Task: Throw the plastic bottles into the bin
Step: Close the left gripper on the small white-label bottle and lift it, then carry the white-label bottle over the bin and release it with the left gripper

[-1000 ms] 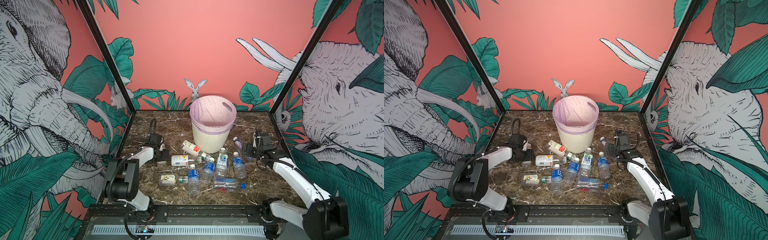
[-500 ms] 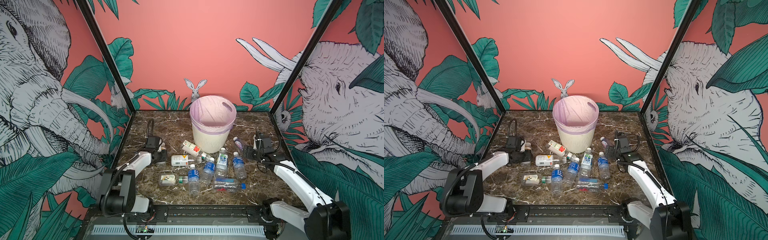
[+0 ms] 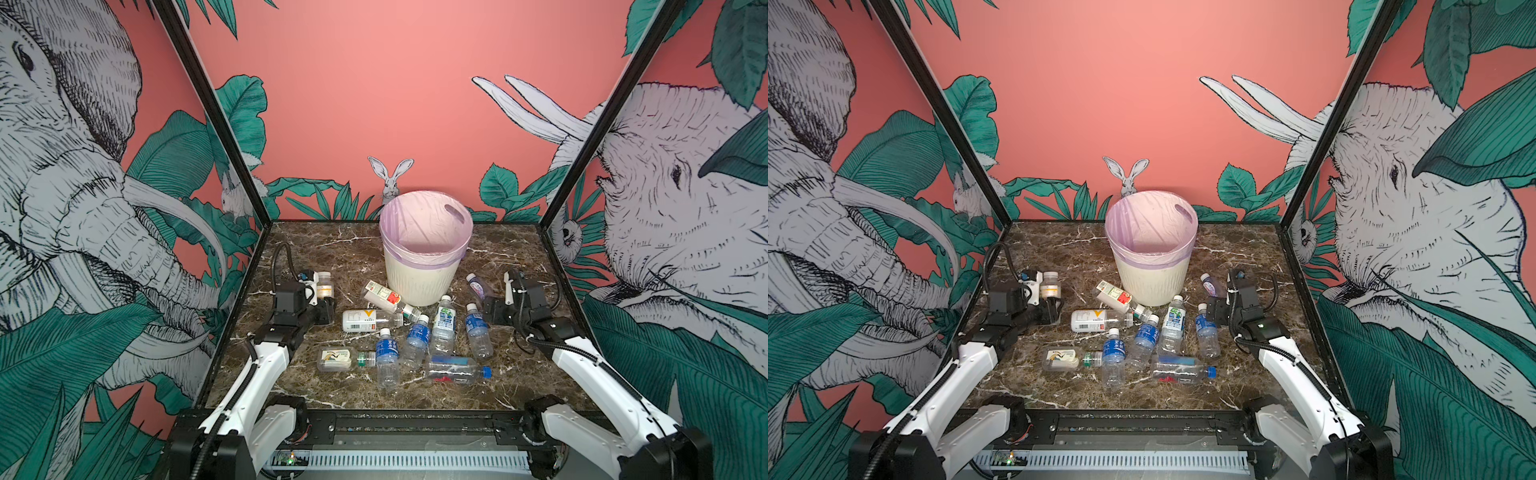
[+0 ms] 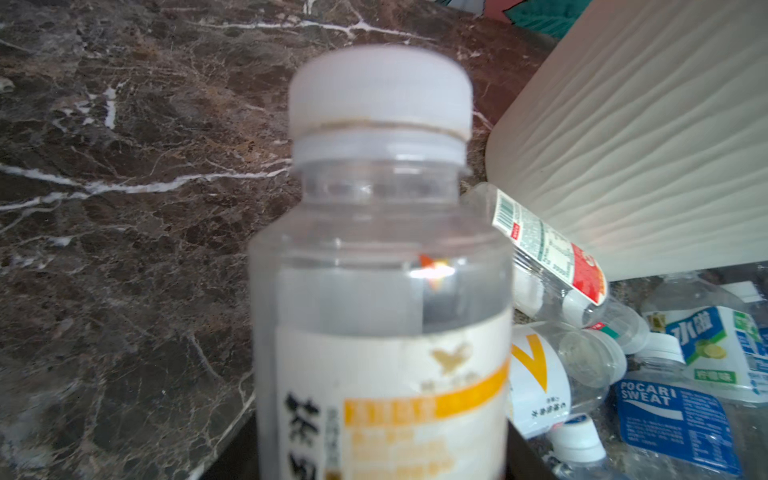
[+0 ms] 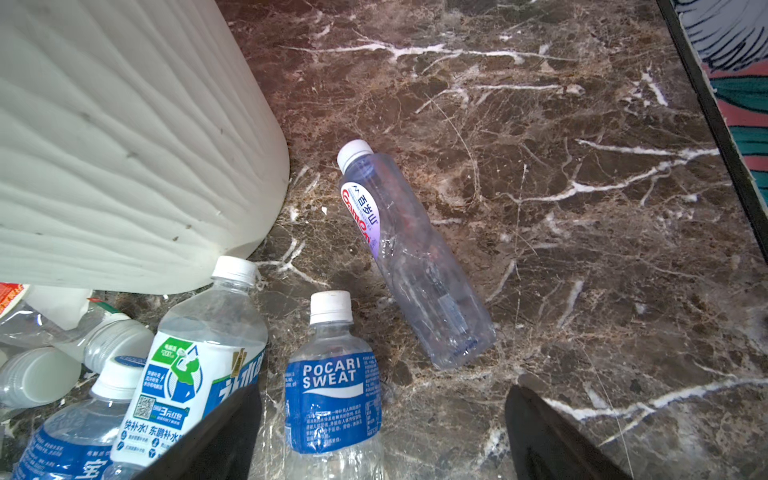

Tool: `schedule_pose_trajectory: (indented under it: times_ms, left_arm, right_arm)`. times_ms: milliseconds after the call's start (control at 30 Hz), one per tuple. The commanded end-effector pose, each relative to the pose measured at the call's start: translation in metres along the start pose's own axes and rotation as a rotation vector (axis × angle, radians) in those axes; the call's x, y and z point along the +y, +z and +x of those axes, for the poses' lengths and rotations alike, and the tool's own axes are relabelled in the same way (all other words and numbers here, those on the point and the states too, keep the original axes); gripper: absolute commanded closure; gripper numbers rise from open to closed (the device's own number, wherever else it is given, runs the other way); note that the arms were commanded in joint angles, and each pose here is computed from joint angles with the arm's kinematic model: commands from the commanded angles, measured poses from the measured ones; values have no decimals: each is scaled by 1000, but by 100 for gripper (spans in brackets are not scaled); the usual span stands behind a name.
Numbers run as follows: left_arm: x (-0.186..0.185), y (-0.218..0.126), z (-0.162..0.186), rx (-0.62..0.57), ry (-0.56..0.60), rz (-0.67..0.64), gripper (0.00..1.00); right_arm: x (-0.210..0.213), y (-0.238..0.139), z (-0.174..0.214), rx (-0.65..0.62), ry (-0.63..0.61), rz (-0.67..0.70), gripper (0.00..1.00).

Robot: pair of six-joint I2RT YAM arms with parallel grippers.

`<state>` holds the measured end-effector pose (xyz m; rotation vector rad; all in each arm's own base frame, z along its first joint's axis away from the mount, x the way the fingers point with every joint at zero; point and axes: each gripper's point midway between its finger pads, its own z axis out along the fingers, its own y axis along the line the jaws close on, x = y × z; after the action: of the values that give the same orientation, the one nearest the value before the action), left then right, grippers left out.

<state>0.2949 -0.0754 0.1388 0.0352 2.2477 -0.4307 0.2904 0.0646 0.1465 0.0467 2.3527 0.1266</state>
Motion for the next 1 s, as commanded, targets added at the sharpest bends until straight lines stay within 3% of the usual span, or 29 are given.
schedule_pose_trajectory:
  times_ms: [0, 300, 500, 700, 833, 900, 933, 967]
  left_arm:
    - [-18, -9, -5, -71, 33, 98, 61]
    - [-51, -43, -24, -247, 99, 263, 58]
    - [-76, -78, -60, -399, 143, 342, 58]
    - [-137, -120, -132, -535, 254, 445, 58]
    - [-211, -142, -195, -605, 383, 545, 57]
    - [-244, -136, -228, -603, 381, 612, 57]
    - [-260, -131, -246, -602, 374, 662, 53]
    - [-271, -119, -261, -595, 360, 685, 43]
  right_arm:
    - [2, -1, -5, -27, -15, 0, 6]
    - [5, -4, -8, -47, -25, -10, 6]
    - [8, -7, -12, -55, -22, -20, 6]
    - [11, -12, -20, -72, -22, -31, 6]
    - [14, -17, -29, -90, -10, -47, 6]
    - [16, -20, -33, -101, -6, -55, 7]
    - [17, -22, -35, -106, -3, -61, 7]
    - [18, -23, -37, -110, 2, -63, 7]
